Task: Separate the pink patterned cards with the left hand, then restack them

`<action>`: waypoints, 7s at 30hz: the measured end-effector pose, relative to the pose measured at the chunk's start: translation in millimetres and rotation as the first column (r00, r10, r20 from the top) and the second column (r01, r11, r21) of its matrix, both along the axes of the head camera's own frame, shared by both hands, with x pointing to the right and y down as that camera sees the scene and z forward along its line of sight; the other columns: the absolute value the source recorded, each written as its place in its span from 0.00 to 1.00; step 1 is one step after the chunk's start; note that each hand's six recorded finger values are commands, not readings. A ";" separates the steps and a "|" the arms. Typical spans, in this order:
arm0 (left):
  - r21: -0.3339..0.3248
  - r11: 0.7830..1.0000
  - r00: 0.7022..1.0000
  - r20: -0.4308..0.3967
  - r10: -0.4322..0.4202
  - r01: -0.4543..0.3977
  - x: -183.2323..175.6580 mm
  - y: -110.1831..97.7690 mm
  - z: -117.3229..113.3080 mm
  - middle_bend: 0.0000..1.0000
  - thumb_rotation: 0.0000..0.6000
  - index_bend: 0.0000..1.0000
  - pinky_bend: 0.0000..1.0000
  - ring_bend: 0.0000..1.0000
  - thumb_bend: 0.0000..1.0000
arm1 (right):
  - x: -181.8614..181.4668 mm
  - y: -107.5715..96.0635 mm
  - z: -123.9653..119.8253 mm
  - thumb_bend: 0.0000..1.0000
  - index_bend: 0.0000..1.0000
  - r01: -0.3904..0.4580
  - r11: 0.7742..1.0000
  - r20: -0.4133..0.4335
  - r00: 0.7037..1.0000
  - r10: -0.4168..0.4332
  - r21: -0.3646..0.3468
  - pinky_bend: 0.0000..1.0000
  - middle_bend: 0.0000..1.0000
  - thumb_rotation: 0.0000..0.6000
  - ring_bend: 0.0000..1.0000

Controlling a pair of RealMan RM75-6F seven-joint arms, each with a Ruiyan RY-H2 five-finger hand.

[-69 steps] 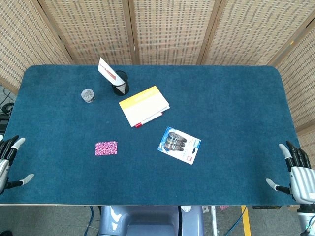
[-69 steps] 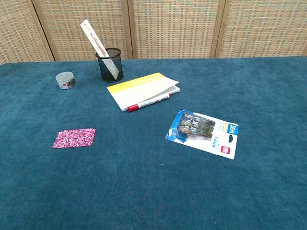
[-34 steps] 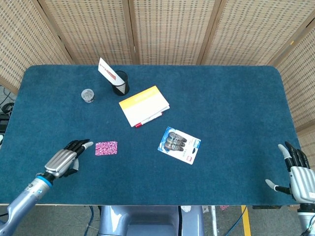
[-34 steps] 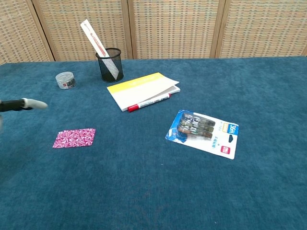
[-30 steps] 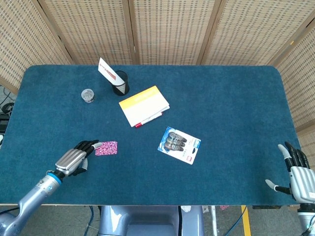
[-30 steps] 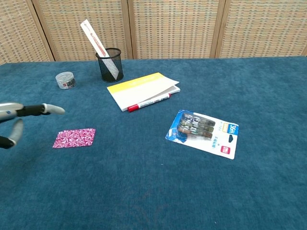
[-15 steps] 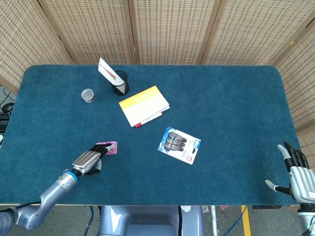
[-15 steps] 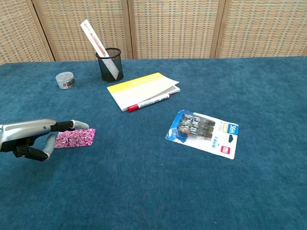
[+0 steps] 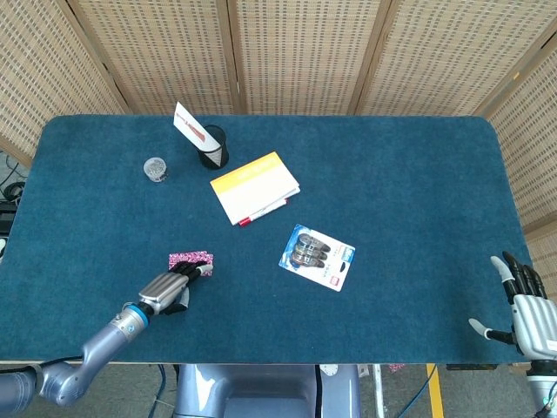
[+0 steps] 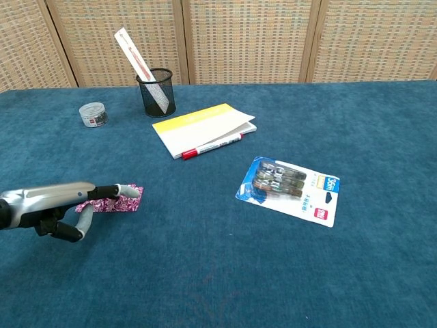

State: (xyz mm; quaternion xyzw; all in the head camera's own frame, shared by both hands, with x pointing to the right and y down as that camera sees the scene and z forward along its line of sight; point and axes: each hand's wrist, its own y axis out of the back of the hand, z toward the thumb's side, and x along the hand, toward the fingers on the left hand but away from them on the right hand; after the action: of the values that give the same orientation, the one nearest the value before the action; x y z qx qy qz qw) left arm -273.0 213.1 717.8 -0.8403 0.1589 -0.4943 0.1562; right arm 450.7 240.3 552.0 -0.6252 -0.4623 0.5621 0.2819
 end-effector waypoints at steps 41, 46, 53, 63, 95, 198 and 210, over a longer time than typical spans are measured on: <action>0.067 0.997 0.999 -0.028 0.031 -0.029 8.6 7.9 -20.2 0.00 1.00 0.00 0.00 0.00 1.00 | 0.2 0.3 0.1 0.13 0.00 0.001 1.000 -0.001 1.000 -0.001 -0.004 0.00 0.00 1.00 0.00; 0.046 0.999 1.000 -0.014 0.008 -0.007 2.8 4.5 -8.1 0.00 1.00 0.00 0.00 0.00 1.00 | 0.4 0.3 0.2 0.13 0.00 -0.001 1.000 0.001 1.000 0.001 -0.005 0.00 0.00 1.00 0.00; 0.030 0.999 1.000 0.010 -0.029 0.029 -9.5 -3.3 6.5 0.00 1.00 0.00 0.00 0.00 1.00 | 0.4 0.3 0.3 0.13 0.00 0.001 1.000 0.000 1.000 -0.001 -0.005 0.00 0.00 1.00 0.00; 0.036 0.995 0.994 0.059 -0.097 0.095 -31.9 -22.8 20.3 0.00 1.00 0.00 0.00 0.00 1.00 | 0.2 0.3 0.6 0.13 0.00 0.000 1.000 -0.001 1.000 0.000 -0.006 0.00 0.00 1.00 0.00; 0.234 0.965 0.975 0.157 -0.157 0.117 -57.0 -66.9 -6.9 0.00 1.00 0.24 0.00 0.00 0.34 | 0.5 0.3 0.9 0.13 0.00 -0.004 1.000 0.006 1.000 0.004 -0.011 0.00 0.00 1.00 0.00; 0.187 0.982 0.991 0.128 -0.043 0.018 42.1 -9.8 -12.7 0.00 1.00 0.49 0.00 0.00 0.26 | 1.1 0.2 1.0 0.13 0.00 -0.007 1.000 0.024 1.000 0.007 -0.021 0.00 0.00 1.00 0.00; 0.174 0.983 0.990 0.122 -0.073 0.052 50.5 -8.6 -7.7 0.00 1.00 0.49 0.00 0.00 0.24 | 1.2 0.2 1.0 0.13 0.00 -0.006 1.000 0.028 1.000 0.007 -0.023 0.00 0.00 1.00 0.00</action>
State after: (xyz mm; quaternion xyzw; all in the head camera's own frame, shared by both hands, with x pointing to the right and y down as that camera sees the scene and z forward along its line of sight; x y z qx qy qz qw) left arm -222.5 204.5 710.2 -0.7851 0.2165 -0.5363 0.2215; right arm 451.9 240.5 553.0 -0.6346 -0.4619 0.5594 0.2666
